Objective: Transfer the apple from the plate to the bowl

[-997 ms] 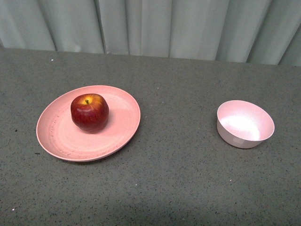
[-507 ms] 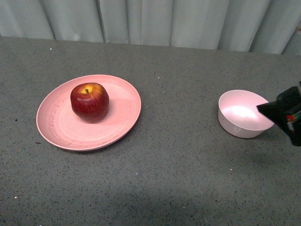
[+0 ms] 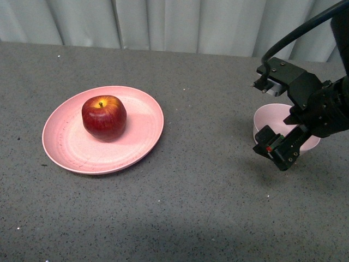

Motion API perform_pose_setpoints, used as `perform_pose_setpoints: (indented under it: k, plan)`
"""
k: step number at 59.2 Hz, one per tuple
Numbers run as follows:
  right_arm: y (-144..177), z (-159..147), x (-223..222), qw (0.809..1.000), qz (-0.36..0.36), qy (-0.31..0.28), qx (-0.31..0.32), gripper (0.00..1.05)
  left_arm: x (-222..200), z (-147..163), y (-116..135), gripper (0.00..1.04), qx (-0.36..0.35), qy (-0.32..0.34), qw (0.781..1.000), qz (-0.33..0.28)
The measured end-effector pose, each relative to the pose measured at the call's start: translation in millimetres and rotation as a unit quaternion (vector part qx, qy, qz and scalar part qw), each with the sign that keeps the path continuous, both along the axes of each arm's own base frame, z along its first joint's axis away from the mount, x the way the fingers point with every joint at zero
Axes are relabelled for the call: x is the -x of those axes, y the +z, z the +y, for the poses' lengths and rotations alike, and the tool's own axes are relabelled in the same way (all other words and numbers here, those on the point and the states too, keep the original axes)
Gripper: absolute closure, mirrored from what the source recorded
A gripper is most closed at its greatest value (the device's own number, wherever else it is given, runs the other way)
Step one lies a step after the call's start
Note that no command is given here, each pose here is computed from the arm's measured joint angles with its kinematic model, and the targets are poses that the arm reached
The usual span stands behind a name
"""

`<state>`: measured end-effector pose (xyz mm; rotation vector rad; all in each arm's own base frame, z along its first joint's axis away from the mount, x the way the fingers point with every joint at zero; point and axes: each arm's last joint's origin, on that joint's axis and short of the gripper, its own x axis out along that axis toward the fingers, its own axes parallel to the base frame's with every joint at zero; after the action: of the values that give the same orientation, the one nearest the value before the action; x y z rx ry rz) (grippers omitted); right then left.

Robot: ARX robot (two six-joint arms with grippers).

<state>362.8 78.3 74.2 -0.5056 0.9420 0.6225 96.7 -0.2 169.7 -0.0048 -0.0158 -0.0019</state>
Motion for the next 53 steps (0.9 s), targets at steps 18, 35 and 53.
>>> perform_pose_setpoints:
  k: [18, 35, 53]
  plan:
    - [-9, 13, -12, 0.999, 0.027, -0.018, -0.004, 0.23, 0, 0, 0, 0.07, 0.0, 0.0, 1.0, 0.0]
    - [-15, 10, -11, 0.998, 0.043, -0.04, 0.009, 0.67, 0, 0, 0, 0.07, 0.0, 0.0, 1.0, 0.0]
    - [-13, 9, -14, 0.997, 0.044, -0.055, 0.011, 1.04, 0, 0, 0, 0.07, 0.0, 0.0, 1.0, 0.0]
